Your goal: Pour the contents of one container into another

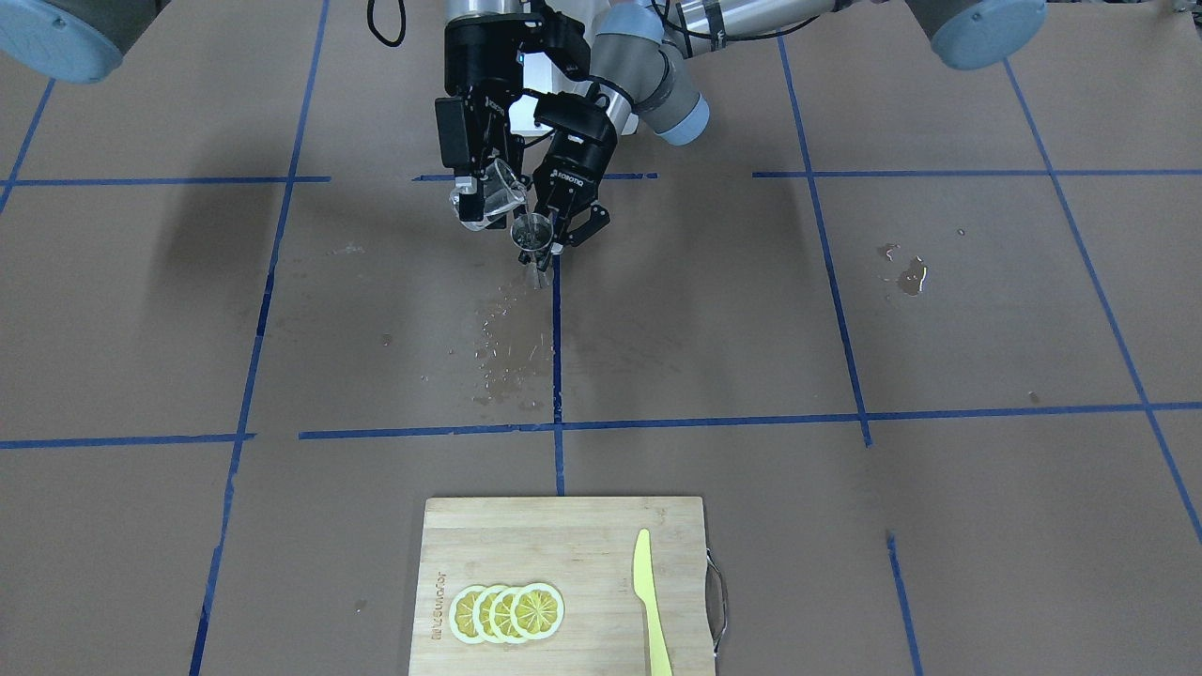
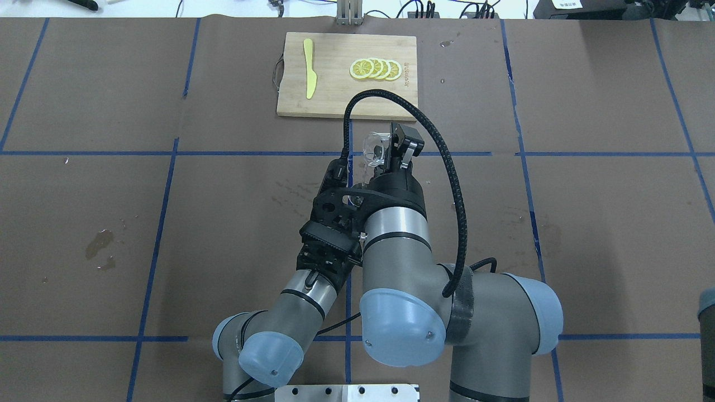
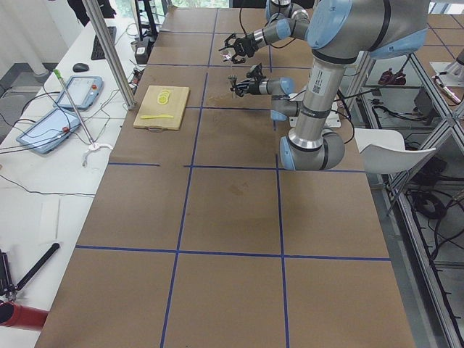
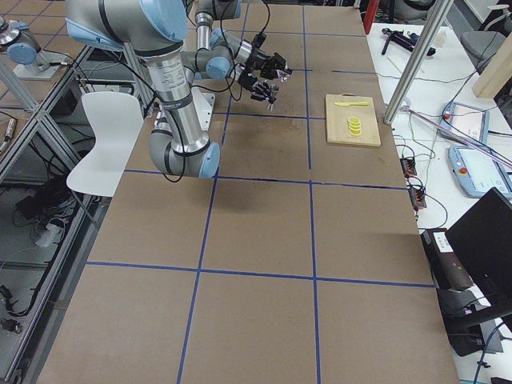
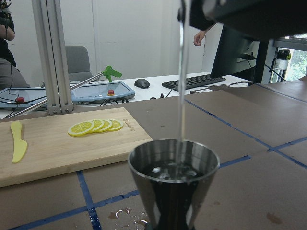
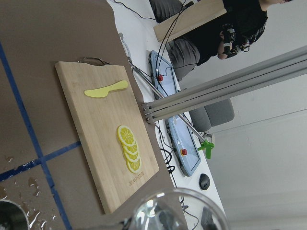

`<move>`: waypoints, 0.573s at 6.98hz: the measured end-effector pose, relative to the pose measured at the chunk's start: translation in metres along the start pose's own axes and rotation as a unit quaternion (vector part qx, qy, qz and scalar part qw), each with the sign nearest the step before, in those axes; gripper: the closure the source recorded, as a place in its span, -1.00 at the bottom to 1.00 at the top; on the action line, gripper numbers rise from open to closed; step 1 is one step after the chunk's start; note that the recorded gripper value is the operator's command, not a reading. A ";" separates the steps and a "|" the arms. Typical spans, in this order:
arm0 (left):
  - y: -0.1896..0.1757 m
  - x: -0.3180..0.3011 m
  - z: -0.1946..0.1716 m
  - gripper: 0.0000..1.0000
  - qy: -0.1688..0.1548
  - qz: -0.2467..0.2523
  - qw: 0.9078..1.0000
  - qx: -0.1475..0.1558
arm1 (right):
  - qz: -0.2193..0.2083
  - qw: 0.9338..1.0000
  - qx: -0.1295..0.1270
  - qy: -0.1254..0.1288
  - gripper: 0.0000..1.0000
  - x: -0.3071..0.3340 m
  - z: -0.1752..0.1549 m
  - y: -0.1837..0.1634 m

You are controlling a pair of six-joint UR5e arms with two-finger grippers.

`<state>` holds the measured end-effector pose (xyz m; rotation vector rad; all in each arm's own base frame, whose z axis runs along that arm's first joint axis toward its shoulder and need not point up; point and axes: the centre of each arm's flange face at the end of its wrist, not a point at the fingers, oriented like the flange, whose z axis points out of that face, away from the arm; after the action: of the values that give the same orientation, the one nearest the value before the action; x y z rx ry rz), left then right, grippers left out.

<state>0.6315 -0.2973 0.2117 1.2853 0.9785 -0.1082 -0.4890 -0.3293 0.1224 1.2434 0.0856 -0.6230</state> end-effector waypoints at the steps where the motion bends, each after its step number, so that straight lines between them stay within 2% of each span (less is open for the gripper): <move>1: 0.000 0.000 0.000 1.00 0.000 0.000 1.000 0.000 | -0.006 1.000 0.001 0.004 1.00 0.002 0.000 -0.001; 4: 0.000 0.000 0.000 1.00 -0.001 0.000 1.000 0.000 | -0.029 1.000 0.003 0.012 1.00 0.006 -0.001 -0.002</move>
<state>0.6314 -0.2974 0.2122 1.2854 0.9775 -0.1088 -0.4847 -0.3308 0.1183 1.2568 0.1404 -0.6595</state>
